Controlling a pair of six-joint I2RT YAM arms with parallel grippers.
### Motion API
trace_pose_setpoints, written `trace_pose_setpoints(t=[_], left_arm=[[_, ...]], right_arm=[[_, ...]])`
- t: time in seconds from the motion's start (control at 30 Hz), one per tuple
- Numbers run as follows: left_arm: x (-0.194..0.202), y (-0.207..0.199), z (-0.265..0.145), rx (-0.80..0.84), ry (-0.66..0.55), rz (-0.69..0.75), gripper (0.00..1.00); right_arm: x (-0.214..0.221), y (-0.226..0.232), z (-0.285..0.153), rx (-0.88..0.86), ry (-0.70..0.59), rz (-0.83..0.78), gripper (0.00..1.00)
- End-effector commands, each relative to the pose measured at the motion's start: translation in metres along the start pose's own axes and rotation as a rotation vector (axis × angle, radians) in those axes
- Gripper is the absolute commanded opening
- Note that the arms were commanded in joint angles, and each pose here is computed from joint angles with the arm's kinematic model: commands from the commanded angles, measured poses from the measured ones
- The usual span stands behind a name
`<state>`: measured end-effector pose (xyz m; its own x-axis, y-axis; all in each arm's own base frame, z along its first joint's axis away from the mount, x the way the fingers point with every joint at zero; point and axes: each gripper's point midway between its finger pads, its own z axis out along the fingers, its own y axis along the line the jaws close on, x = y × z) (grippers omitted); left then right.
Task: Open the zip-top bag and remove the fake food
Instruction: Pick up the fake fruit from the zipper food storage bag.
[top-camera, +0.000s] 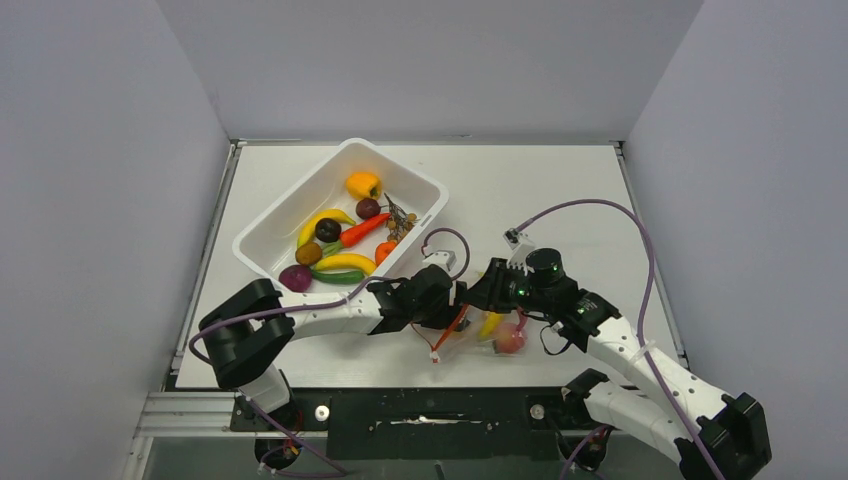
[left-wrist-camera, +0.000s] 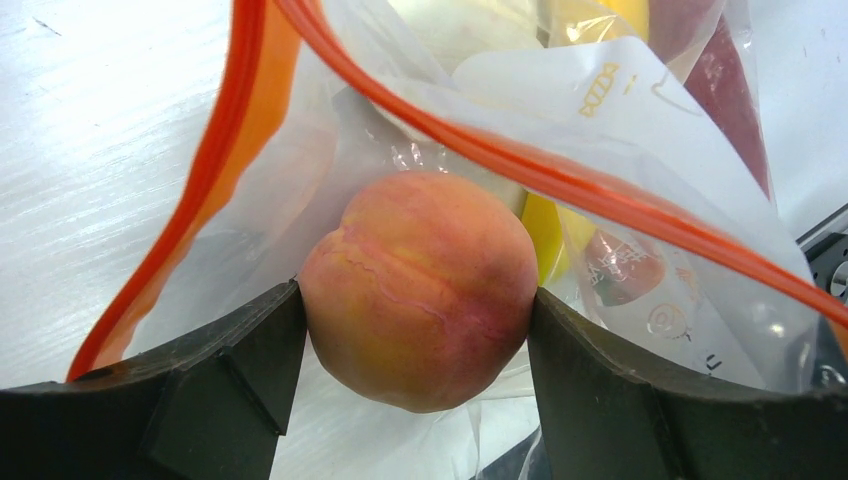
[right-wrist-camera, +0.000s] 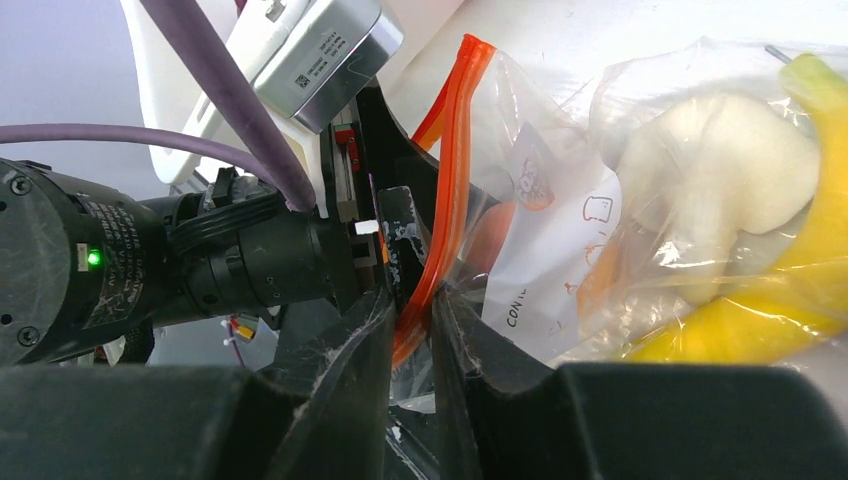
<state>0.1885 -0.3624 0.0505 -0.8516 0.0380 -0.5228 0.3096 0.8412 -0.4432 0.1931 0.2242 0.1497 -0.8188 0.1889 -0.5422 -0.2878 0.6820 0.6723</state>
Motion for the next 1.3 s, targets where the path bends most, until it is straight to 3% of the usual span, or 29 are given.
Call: trace_pose_setpoints(t=[0.0, 0.13, 0.27, 0.57, 0.77, 0.93, 1.27], left_arm=[[-0.021, -0.013, -0.014, 0.035, -0.073, -0.006, 0.0], [-0.021, -0.013, -0.014, 0.034, -0.071, -0.007, 0.0], [-0.02, -0.013, -0.013, 0.03, -0.068, -0.006, 0.0], [-0.019, -0.007, -0.012, -0.005, -0.058, 0.011, 0.0], [-0.021, -0.009, -0.013, 0.009, -0.066, 0.008, 0.0], [-0.02, -0.011, -0.012, 0.012, -0.058, 0.009, 0.0], [-0.029, -0.01, -0.022, -0.003, -0.095, 0.007, 0.0]], right_arm=[[-0.019, 0.006, -0.005, 0.01, -0.069, -0.023, 0.19], [-0.017, 0.004, -0.004, 0.02, -0.056, -0.026, 0.2], [-0.014, 0.007, -0.002, 0.003, -0.026, -0.029, 0.34], [-0.015, 0.015, -0.007, -0.026, -0.02, -0.071, 0.32], [-0.014, 0.016, -0.01, -0.033, -0.019, -0.086, 0.38], [-0.008, 0.012, -0.005, -0.028, 0.011, -0.072, 0.34], [-0.008, 0.005, -0.004, 0.005, -0.001, -0.075, 0.16]])
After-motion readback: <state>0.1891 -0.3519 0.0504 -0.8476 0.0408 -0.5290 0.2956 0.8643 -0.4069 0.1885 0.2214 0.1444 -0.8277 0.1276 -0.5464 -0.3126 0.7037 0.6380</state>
